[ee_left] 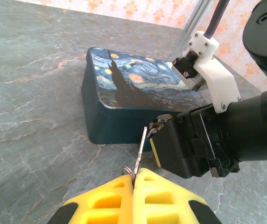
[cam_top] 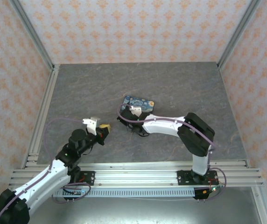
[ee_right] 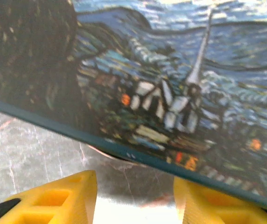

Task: Unlock a padlock with a key

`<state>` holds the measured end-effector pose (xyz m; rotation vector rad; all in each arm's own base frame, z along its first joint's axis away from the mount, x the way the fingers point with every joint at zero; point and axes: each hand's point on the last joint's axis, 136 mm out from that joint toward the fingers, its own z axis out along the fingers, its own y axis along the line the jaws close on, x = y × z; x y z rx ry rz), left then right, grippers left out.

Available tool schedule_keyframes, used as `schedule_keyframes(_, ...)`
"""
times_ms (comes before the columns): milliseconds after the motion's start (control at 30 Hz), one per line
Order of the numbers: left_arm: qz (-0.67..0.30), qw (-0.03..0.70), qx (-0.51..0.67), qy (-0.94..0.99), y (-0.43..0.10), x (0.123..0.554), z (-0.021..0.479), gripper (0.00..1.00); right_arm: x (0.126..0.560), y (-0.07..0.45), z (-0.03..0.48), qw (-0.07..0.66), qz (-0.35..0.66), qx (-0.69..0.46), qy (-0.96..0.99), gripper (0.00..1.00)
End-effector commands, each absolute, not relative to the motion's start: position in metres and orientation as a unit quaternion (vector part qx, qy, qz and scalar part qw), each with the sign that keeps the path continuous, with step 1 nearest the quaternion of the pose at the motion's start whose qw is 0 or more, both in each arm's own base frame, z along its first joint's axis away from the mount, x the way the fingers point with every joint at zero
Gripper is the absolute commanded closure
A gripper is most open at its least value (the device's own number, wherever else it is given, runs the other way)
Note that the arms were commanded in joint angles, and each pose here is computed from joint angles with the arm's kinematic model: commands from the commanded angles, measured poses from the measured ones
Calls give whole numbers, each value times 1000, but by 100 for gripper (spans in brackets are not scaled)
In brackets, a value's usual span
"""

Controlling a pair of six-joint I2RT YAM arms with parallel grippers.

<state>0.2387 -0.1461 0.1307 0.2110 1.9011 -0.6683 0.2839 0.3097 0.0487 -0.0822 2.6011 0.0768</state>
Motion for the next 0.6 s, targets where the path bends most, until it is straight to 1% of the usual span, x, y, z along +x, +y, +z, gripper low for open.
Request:
schedule_keyframes(0, -259, 517, 65, 813, -135, 240, 117, 100, 300, 307, 55, 305, 2, -10, 952, 52)
schedule_keyframes(333, -268, 488, 93, 825, -149, 243, 110, 100, 315, 303, 44, 342, -28, 19, 939, 52)
schedule_keyframes(567, -271, 477, 107, 829, -154, 244, 107, 100, 324, 311, 40, 355, -23, 29, 934, 54)
